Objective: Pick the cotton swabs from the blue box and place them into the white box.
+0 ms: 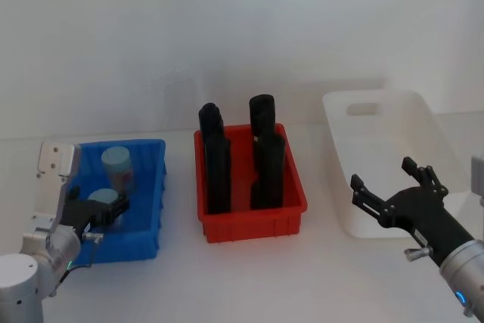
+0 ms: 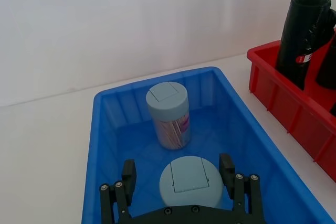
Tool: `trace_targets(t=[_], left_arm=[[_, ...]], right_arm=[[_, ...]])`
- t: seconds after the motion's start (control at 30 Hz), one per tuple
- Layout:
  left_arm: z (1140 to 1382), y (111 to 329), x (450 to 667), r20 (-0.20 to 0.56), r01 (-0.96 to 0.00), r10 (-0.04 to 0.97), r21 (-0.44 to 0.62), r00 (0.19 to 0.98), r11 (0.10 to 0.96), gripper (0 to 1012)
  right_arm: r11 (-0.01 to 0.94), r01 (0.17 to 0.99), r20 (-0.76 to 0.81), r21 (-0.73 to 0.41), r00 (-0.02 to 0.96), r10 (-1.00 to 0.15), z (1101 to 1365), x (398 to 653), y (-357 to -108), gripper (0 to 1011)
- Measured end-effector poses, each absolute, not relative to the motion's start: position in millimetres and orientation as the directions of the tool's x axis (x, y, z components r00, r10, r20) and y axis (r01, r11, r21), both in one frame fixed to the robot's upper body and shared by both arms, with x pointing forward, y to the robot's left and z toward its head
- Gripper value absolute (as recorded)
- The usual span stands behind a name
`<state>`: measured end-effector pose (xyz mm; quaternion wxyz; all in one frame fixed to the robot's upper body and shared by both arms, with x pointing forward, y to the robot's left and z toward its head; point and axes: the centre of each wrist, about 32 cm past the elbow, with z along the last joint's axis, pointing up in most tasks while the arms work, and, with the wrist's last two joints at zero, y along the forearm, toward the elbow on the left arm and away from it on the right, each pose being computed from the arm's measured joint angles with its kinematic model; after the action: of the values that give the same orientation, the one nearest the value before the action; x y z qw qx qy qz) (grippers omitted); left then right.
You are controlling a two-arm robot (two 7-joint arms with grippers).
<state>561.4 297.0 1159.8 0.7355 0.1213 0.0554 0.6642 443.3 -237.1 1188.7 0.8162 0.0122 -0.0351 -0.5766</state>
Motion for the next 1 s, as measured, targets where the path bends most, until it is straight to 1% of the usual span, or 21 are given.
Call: trace_targets(t=[0.1, 0.17, 0.2, 0.3, 0.37, 0.4, 0.43, 0.47, 0.5, 0.53, 0.73, 0.83, 0.87, 1.0], left_arm=[[1159, 298, 561, 0.075, -0.962, 0.991, 0.258, 0.112, 0.089, 991], [1158, 299, 561, 0.069, -0.961, 0.991, 0.261, 0.113, 0.091, 953], [1157, 299, 561, 0.063, -0.96, 0.991, 0.263, 0.114, 0.093, 913], [1156, 299, 561, 0.054, -0.959, 0.992, 0.266, 0.116, 0.097, 867], [1155, 300, 561, 0.046, -0.958, 0.992, 0.268, 0.12, 0.103, 795], [1155, 300, 561, 0.044, -0.958, 0.992, 0.268, 0.121, 0.105, 783], [1155, 300, 560, 0.039, -0.957, 0.992, 0.267, 0.123, 0.108, 728], [1155, 300, 560, 0.037, -0.957, 0.992, 0.267, 0.124, 0.11, 699], [1155, 300, 560, 0.035, -0.957, 0.992, 0.267, 0.125, 0.111, 699], [1155, 299, 560, 0.031, -0.958, 0.991, 0.264, 0.128, 0.115, 671], [1162, 297, 559, 0.026, -0.961, 0.989, 0.244, 0.143, 0.132, 671], [1171, 295, 559, 0.03, -0.964, 0.987, 0.223, 0.157, 0.146, 670], [1171, 295, 559, 0.03, -0.964, 0.987, 0.223, 0.157, 0.146, 670], [1188, 292, 558, 0.05, -0.966, 0.983, 0.198, 0.178, 0.165, 670]], right_arm=[[0.335, 0.94, 0.043, 0.06, 0.333, -0.942, 1189, 443, -237, 1002], [0.335, 0.94, 0.043, 0.06, 0.333, -0.942, 1189, 443, -237, 1002], [0.335, 0.94, 0.043, 0.06, 0.333, -0.942, 1189, 443, -237, 1002], [0.335, 0.94, 0.043, 0.06, 0.333, -0.942, 1189, 443, -237, 1002], [0.335, 0.94, 0.043, 0.06, 0.333, -0.942, 1189, 443, -237, 1002], [0.335, 0.94, 0.043, 0.06, 0.333, -0.942, 1189, 443, -237, 1002], [0.335, 0.94, 0.043, 0.06, 0.333, -0.942, 1189, 443, -237, 1002], [0.335, 0.94, 0.043, 0.06, 0.333, -0.942, 1189, 443, -237, 1002], [0.335, 0.94, 0.043, 0.06, 0.333, -0.942, 1189, 443, -237, 1002], [0.335, 0.94, 0.043, 0.06, 0.333, -0.942, 1189, 443, -237, 1002], [0.335, 0.94, 0.043, 0.06, 0.333, -0.942, 1189, 443, -237, 1002], [0.335, 0.94, 0.043, 0.06, 0.333, -0.942, 1189, 443, -237, 1002], [0.335, 0.94, 0.043, 0.06, 0.333, -0.942, 1189, 443, -237, 1002], [0.335, 0.94, 0.043, 0.06, 0.333, -0.942, 1189, 443, -237, 1002]])
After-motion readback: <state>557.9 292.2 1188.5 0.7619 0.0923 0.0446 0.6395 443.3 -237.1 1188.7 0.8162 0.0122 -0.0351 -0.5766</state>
